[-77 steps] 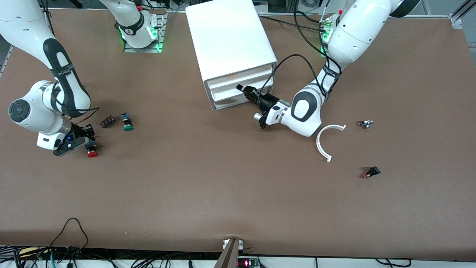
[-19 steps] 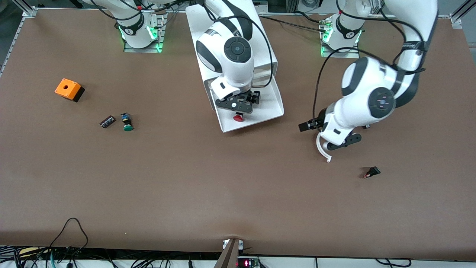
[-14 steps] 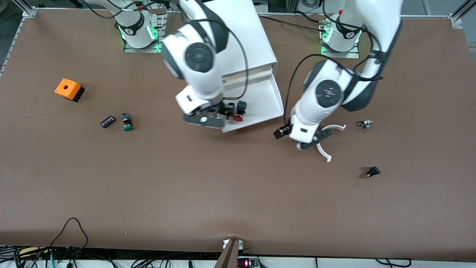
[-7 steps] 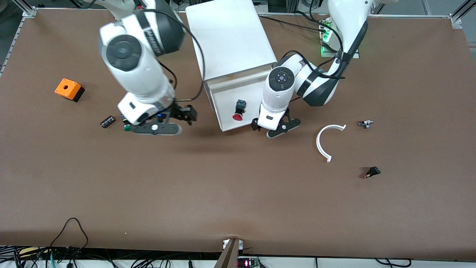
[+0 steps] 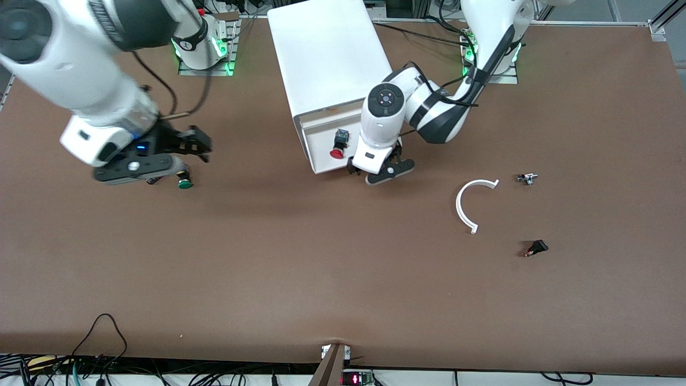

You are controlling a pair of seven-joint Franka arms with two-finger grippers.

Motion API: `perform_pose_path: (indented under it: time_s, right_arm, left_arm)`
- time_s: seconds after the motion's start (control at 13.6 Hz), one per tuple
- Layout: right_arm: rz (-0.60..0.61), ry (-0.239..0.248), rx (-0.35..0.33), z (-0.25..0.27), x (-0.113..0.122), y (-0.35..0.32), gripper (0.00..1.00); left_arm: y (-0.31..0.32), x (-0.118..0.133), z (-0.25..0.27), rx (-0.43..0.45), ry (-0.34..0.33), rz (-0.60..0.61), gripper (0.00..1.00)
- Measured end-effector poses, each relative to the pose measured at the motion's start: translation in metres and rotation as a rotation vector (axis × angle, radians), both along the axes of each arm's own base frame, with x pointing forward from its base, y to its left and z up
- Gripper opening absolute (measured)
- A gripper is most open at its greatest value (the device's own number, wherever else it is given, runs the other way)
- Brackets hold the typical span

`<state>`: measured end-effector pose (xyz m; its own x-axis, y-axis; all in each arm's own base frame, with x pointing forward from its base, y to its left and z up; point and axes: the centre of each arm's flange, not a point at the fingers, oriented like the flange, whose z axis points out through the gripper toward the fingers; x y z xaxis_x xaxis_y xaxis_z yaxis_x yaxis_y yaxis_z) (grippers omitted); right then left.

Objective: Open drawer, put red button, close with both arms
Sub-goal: 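Push the drawer closed with the left gripper while the right gripper withdraws, then press the drawer fully shut with the left gripper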

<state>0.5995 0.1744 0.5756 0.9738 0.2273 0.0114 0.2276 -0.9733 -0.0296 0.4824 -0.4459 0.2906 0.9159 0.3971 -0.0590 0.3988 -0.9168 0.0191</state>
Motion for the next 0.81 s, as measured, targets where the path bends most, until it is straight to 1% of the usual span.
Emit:
perform_pose_path:
  time_s: [0.22,0.37,0.59,0.66,0.81]
  right_arm:
    - [0.034,0.045,0.016,0.002,-0.005,-0.059,1.00]
    - [0.060,0.061,0.034,0.010,-0.011,-0.087,1.00]
    - [0.093,0.052,0.058,0.022,-0.026,-0.138,1.00]
    - [0.089,0.049,0.051,0.025,-0.034,-0.153,1.00]
    - [0.093,0.046,0.034,0.030,-0.049,-0.166,1.00]
  left_arm:
    - [-0.019,-0.022,-0.003,-0.009,0.030,-0.033,1.00]
    - [-0.031,-0.038,-0.007,-0.010,0.051,-0.052,1.00]
    - [-0.048,-0.061,-0.007,-0.016,0.074,-0.068,1.00]
    - [-0.052,-0.065,-0.007,-0.018,0.078,-0.073,1.00]
    - [-0.052,-0.066,-0.009,-0.018,0.082,-0.074,1.00]
